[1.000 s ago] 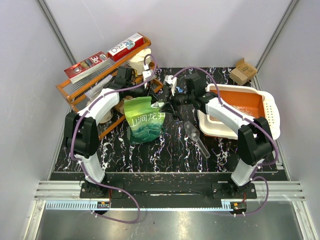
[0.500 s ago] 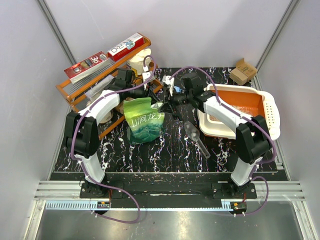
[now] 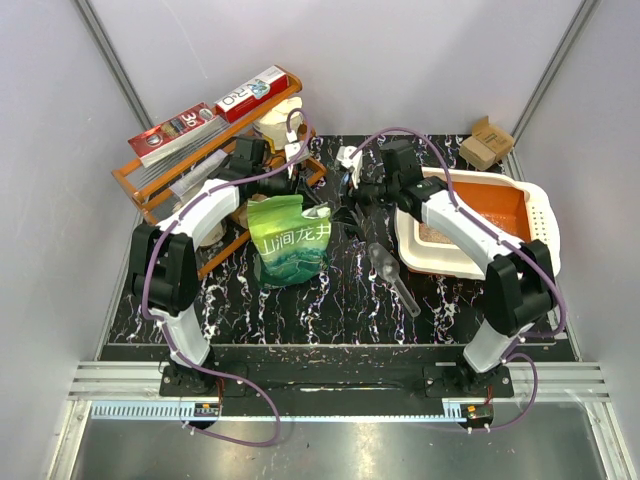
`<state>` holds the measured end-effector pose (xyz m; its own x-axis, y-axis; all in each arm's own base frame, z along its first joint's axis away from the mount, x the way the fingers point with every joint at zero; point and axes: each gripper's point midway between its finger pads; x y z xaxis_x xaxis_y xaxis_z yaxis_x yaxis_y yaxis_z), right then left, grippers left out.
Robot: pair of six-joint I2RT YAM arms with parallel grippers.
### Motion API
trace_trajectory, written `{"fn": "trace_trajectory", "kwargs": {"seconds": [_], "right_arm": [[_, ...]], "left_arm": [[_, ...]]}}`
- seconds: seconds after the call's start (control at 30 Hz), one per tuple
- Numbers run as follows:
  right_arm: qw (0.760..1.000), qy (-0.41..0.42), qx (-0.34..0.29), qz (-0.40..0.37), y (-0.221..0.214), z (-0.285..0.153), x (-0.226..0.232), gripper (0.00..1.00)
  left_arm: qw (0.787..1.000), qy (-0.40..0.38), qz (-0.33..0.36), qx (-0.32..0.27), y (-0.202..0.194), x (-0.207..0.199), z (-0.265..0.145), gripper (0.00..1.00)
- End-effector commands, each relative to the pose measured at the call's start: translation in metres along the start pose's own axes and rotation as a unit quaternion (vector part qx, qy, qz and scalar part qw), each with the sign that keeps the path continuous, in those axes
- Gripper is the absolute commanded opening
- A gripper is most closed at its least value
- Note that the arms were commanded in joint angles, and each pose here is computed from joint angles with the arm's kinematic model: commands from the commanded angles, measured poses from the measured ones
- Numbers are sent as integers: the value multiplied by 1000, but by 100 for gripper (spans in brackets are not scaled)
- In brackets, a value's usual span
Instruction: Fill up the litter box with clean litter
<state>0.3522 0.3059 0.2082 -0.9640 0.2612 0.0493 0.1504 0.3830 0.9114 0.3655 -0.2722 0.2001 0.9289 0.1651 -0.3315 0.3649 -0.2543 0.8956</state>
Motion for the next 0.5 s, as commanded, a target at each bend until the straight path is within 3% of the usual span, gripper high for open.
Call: {"fn": "trace_trajectory", "kwargs": {"seconds": [0.0, 0.47], "right_arm": [[998, 32, -38, -38, 25, 4, -4, 64], [992, 98, -75, -36, 33, 18, 5, 67]], "left_arm": [[999, -29, 24, -21, 23, -7, 0, 39], [998, -59, -1, -20, 23, -13, 2, 36]]}}
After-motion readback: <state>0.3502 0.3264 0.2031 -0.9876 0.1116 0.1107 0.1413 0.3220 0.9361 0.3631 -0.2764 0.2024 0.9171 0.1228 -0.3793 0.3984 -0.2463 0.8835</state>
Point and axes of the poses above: each gripper's point midway between its finger pads, its own z axis out along the fingers, its own x axis along the line the jaws close on, y = z × x
